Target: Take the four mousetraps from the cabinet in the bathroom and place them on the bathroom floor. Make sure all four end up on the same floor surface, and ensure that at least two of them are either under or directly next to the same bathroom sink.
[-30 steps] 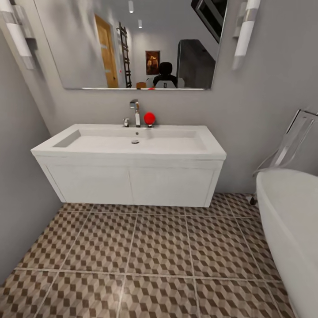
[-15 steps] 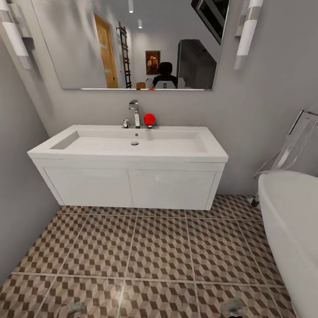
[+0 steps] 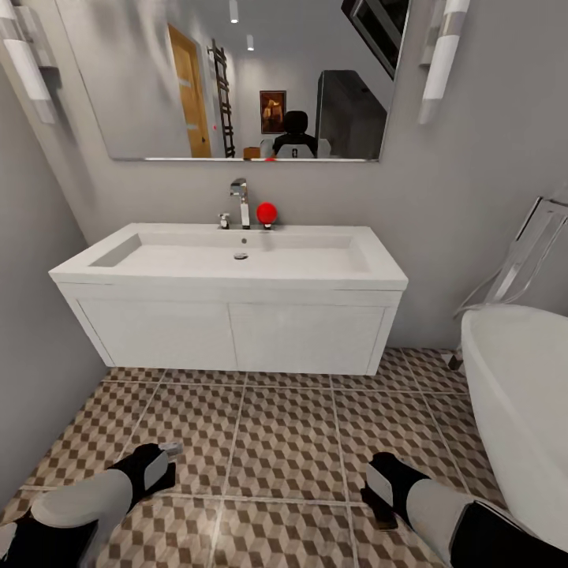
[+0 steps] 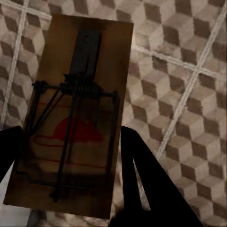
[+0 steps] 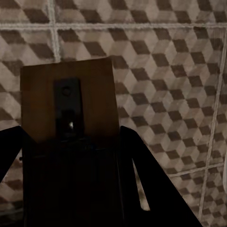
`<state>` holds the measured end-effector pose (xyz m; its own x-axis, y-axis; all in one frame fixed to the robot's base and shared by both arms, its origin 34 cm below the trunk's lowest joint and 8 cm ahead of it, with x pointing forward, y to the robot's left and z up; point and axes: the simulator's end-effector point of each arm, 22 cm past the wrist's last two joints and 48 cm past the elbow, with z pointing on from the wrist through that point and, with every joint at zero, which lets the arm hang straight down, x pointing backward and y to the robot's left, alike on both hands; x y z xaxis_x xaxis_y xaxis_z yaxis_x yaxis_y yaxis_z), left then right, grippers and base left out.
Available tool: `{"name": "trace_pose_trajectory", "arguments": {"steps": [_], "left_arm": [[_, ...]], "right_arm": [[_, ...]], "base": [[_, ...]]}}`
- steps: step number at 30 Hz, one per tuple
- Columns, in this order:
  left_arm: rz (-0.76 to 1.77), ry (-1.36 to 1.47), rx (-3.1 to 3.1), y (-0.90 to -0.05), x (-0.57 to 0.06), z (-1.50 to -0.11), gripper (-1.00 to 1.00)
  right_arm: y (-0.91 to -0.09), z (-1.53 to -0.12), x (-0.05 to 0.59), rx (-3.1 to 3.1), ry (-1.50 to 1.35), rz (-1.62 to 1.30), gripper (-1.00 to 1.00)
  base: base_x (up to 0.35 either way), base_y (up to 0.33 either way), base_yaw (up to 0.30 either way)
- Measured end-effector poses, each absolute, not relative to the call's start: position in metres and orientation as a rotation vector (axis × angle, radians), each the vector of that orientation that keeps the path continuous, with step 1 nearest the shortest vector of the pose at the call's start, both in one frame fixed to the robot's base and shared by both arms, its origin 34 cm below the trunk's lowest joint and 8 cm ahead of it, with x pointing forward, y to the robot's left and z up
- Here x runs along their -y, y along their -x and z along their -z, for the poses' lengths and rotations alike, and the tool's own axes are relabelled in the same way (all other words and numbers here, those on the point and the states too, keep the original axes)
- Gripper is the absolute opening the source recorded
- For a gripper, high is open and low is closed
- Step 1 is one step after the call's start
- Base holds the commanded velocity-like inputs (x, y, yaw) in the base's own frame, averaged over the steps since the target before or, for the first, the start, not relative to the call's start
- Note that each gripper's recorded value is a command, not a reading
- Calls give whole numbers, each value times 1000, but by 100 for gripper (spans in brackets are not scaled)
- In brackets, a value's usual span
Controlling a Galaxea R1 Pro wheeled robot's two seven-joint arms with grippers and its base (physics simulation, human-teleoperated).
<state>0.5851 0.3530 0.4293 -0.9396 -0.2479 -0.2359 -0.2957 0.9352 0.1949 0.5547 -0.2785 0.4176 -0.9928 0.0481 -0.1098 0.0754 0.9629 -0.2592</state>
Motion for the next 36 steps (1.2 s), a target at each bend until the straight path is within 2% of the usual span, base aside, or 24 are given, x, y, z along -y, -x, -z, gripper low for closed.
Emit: {"name": "trace_pose_trajectory", "arguments": {"steps": [5, 12, 25, 36], "left_arm": [[-257, 371, -2854, -619, -313, -444, -100], [-245, 361, -2852, -622, -307, -445, -100], [-314, 211, -2838, -629, -310, -449, -100], [-282, 202, -2839, -629, -308, -448, -100]], "right_arm": [[-575, -426, 255, -2980, -67, 332, -100], [-596, -436, 210, -2942, -19, 225, -100], [-601, -439, 201, -2923, 2, 212, -100], [-607, -443, 200, -2913, 9, 214, -100]], "base": [[0, 0, 0], [0, 0, 0], [1, 0, 0], [284, 0, 0]]}}
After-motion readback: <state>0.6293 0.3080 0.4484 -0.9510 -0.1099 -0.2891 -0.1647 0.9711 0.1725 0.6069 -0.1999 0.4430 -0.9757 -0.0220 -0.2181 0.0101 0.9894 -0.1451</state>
